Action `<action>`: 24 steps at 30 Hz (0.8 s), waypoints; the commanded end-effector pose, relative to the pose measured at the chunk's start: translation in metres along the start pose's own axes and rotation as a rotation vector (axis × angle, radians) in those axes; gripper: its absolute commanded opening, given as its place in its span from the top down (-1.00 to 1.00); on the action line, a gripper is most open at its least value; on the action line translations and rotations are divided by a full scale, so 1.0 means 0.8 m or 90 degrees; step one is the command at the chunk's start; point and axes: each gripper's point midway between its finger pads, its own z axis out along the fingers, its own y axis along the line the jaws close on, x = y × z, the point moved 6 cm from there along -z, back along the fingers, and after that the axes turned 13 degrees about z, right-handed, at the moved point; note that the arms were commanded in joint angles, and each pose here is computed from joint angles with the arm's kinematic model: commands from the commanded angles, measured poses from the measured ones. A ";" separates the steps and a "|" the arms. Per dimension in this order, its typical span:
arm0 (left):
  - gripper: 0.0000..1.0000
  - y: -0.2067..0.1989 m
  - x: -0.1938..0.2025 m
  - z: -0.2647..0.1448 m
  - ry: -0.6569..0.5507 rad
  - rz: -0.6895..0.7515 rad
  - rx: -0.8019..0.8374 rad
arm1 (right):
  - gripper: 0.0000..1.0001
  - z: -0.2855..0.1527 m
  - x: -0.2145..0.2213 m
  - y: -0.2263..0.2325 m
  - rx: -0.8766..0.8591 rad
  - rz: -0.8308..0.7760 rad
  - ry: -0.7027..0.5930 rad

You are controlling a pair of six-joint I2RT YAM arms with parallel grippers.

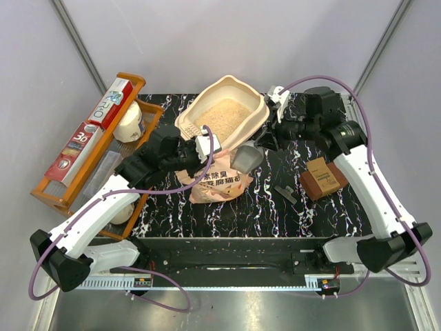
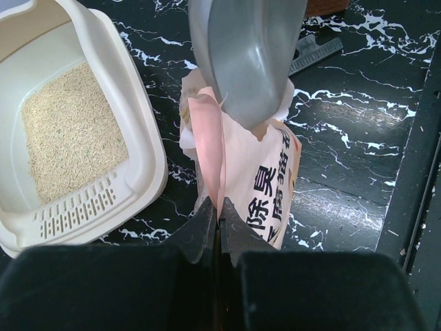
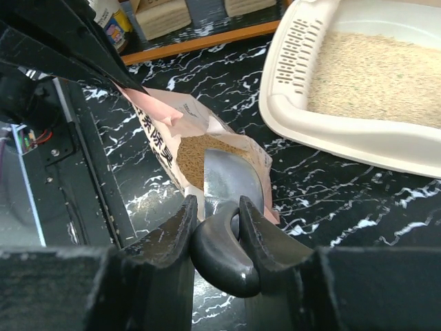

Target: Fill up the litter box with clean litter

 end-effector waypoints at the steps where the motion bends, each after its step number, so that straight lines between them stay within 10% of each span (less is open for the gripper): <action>1: 1.00 0.018 -0.039 -0.007 -0.084 0.020 -0.031 | 1.00 0.037 0.008 -0.006 -0.061 0.027 0.041; 24: 1.00 0.029 -0.065 0.003 -0.128 -0.018 -0.042 | 1.00 0.105 0.031 -0.057 0.230 0.325 -0.012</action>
